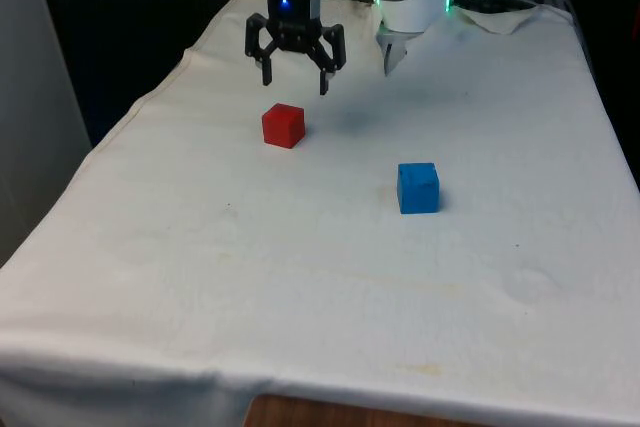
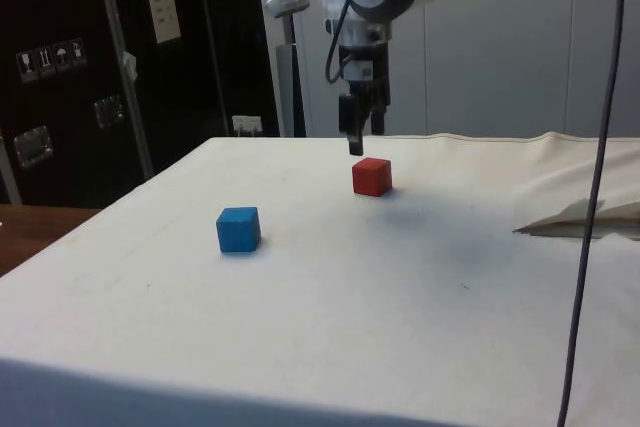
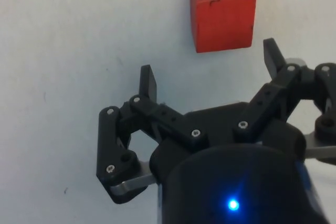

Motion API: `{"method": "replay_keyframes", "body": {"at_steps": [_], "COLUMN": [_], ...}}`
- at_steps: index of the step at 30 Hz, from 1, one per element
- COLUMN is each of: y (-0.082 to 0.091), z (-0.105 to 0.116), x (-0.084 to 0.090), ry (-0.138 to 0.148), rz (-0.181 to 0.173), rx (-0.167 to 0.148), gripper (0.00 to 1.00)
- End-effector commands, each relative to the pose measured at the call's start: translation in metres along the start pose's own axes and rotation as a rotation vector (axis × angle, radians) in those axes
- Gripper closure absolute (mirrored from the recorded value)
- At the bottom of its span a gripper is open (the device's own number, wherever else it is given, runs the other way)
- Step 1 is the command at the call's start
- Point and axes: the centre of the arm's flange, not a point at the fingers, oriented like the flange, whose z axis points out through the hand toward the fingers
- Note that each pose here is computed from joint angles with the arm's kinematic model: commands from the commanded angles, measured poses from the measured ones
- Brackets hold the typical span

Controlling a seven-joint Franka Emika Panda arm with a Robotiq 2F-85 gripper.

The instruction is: Stack the two cubes.

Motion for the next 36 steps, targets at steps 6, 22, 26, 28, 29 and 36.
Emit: {"method": "replay_keyframes", "body": {"at_steps": [6, 22, 26, 28, 29, 36], "y": [-0.002, 0.001, 0.002, 0.003, 0.003, 0.006], "z": [0.010, 0.029, 0.031, 0.034, 0.034, 0.040], "x": [-0.001, -0.003, -0.003, -0.003, -0.003, -0.001], "ry": [0.014, 0.004, 0.004, 0.001, 0.001, -0.002], "rz": [0.003, 0.011, 0.013, 0.013, 0.012, 0.017], "rx": [0.017, 0.007, 0.004, 0.002, 0.001, -0.005], "gripper": [0.00, 0.00, 0.00, 0.00, 0.00, 0.00]}}
